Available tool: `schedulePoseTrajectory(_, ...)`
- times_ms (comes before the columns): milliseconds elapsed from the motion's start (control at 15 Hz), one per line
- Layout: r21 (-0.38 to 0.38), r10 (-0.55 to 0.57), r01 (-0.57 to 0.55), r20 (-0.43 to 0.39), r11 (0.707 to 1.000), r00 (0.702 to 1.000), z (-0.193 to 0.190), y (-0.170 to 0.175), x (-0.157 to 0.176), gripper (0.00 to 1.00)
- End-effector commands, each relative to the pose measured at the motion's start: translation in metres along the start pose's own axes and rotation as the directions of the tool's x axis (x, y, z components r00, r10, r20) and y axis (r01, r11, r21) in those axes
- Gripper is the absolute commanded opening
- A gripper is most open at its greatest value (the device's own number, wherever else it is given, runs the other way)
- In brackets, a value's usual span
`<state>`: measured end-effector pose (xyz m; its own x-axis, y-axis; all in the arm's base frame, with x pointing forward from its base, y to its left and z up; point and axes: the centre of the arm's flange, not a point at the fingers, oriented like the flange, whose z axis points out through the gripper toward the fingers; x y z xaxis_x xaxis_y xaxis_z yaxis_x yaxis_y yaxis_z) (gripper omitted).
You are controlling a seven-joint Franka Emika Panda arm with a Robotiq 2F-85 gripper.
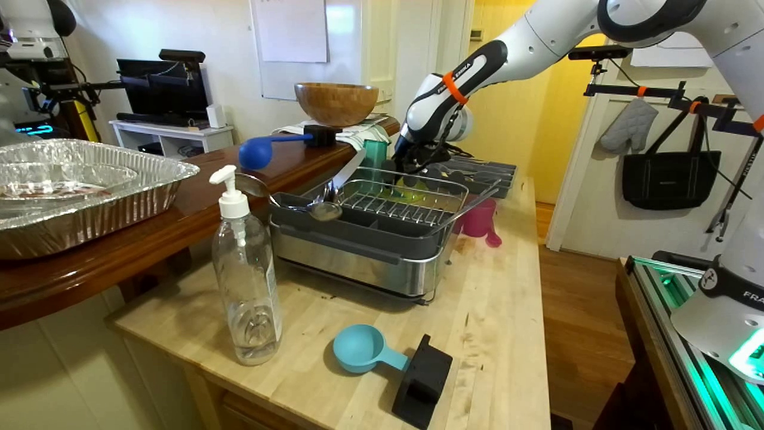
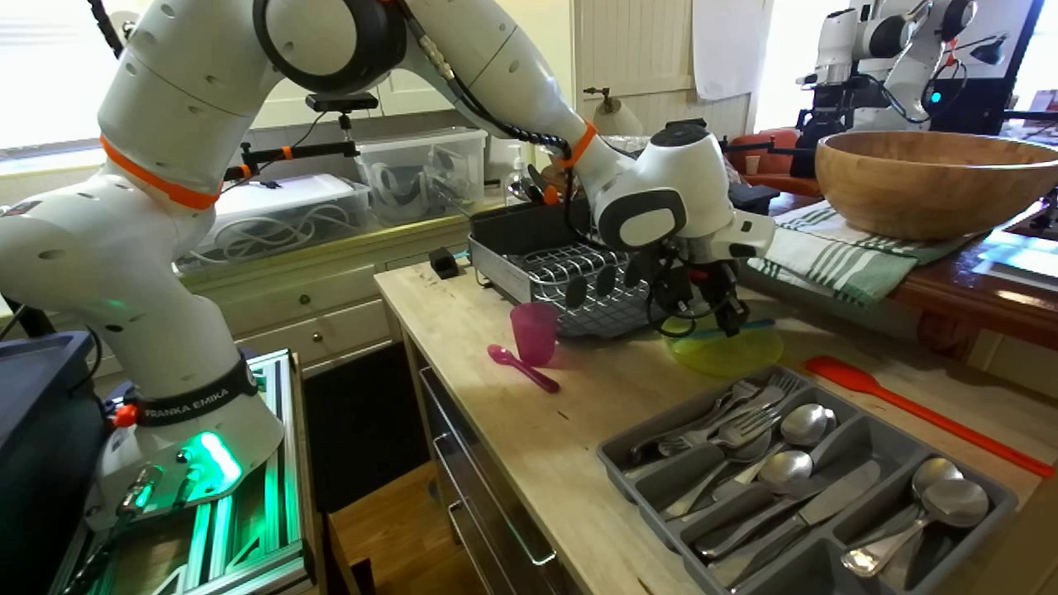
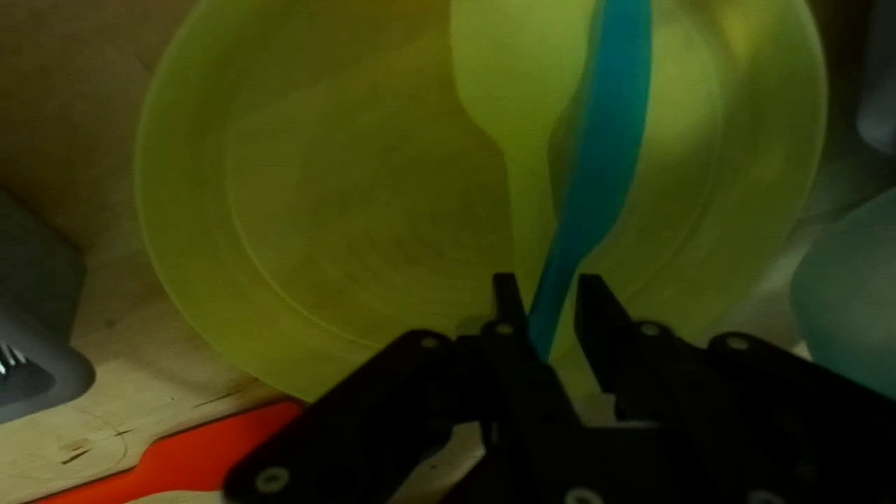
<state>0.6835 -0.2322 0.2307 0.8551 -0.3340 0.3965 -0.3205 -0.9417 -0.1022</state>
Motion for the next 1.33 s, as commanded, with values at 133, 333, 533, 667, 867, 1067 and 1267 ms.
schedulePoseTrajectory(133,-0.014,-0.036,0.036,0.010,0.999,0.999,0.006,0.001,-0.003,0.60)
schedulePoseTrajectory(333,-0.005,-0.035,0.035,0.006,0.999,0.999,0.005,-0.002,-0.003,0.63)
schedulePoseTrajectory(533,-0.003,-0.042,0.042,0.009,0.999,0.999,0.006,-0.005,-0.003,0.50)
schedulePoseTrajectory(667,0.002,-0.045,0.045,0.008,0.999,0.999,0.005,-0.007,-0.003,0.34)
schedulePoseTrajectory(867,0.008,-0.049,0.049,0.008,0.999,0.999,0.004,-0.008,-0.003,0.08)
schedulePoseTrajectory(1067,0.009,-0.052,0.052,0.008,0.999,0.999,0.004,-0.009,-0.003,0.01)
schedulePoseTrajectory(1267,0.011,-0.054,0.054,0.004,0.998,0.999,0.000,-0.008,-0.002,0.04)
